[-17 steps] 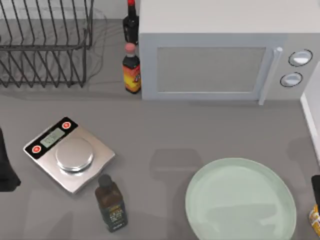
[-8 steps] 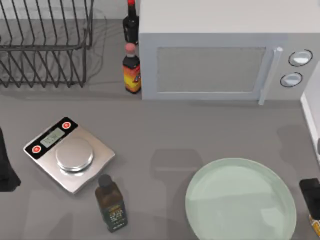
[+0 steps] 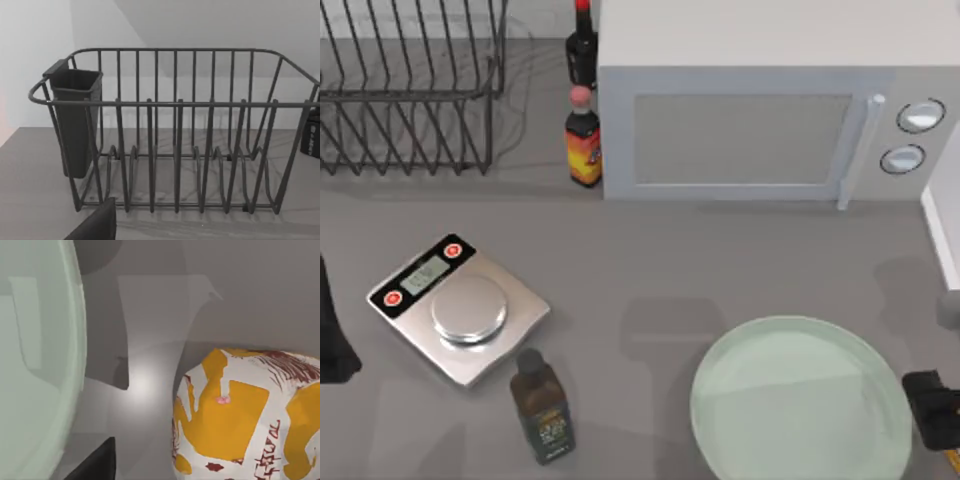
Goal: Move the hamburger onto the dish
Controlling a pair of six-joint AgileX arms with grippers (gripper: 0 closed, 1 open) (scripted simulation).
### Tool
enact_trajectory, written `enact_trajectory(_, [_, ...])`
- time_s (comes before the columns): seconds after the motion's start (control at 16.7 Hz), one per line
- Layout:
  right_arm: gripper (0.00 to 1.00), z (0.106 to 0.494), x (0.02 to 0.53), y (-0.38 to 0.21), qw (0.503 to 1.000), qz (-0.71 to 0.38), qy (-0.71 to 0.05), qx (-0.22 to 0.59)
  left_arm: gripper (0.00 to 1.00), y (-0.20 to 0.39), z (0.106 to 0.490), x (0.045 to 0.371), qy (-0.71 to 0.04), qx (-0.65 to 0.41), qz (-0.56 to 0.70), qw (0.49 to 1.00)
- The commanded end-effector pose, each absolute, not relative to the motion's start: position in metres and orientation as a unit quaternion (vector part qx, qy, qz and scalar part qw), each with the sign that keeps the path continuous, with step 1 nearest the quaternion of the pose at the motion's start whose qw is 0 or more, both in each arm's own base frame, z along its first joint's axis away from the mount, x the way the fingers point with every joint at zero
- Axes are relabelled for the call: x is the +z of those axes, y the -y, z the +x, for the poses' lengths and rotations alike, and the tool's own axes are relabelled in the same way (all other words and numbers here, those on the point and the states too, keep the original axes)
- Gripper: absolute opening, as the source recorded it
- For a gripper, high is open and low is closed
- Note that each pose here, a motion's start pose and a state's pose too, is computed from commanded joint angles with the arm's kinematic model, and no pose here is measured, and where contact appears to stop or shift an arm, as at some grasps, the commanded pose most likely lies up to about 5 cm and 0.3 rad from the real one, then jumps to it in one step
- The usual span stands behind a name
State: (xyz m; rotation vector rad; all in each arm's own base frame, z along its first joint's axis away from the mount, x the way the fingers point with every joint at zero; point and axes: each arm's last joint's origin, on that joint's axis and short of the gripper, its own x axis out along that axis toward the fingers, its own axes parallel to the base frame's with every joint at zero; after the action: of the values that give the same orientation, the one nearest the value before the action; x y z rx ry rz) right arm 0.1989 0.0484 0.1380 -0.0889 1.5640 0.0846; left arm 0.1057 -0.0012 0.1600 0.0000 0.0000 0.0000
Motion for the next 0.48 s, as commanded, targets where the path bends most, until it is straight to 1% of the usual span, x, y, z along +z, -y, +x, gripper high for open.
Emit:
enact_trajectory(0.24, [1.00, 0.198, 0.102, -0.048, 0.710, -0.040, -0.702, 0.038, 1.00, 0.001, 0.106, 0.160, 0.000, 0.000, 0.000, 1.000])
enact_trajectory(0.48, [1.00, 0.195, 0.092, -0.048, 0.707, -0.040, -0.705, 0.038, 1.00, 0.001, 0.106, 0.160, 0.000, 0.000, 0.000, 1.000])
